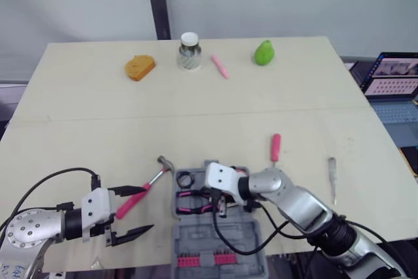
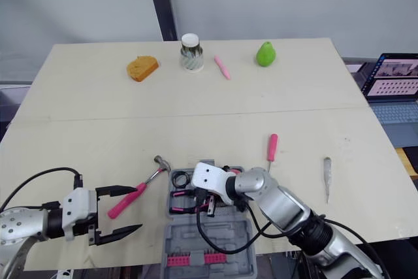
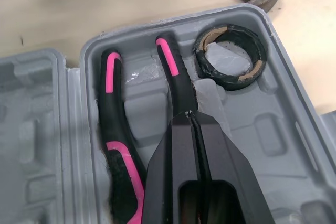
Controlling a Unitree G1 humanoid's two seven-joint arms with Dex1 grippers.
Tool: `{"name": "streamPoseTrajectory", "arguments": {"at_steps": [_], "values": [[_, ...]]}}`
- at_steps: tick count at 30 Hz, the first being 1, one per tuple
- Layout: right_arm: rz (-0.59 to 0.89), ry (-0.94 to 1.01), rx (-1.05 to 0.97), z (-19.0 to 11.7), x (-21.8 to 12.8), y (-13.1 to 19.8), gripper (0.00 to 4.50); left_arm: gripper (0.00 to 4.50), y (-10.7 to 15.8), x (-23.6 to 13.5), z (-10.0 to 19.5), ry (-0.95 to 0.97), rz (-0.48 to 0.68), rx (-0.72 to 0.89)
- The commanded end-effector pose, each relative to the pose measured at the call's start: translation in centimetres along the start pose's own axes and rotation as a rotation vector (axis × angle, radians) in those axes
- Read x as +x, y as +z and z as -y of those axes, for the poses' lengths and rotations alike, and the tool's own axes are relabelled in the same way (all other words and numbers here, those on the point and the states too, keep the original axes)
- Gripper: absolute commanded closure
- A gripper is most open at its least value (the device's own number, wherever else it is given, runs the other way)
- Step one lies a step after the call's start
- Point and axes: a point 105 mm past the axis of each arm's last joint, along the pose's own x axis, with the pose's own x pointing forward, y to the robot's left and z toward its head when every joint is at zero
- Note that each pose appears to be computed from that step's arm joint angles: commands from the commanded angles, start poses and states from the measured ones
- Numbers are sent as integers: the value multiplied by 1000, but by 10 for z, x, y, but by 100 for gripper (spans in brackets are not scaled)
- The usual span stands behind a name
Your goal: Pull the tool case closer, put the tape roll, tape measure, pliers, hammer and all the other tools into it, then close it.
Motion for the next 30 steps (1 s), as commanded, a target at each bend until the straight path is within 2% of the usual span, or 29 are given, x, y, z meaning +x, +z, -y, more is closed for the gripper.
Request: {"name": "streamPoseTrajectory", "arguments": {"at_steps": [1,11,22,30], "values": [[-39,25,-9,-5,2,-11,445,0,2,0,-1,11,12,15],[-90,33,-67,-6,5,-19,445,0,3,3,-4,20,19,22],[-240,84,-115,-17,9,-48,445,0,3,7,-5,17,23,22],[-282,93,-63,-19,13,-59,445,0,3,8,-6,17,24,23]]}}
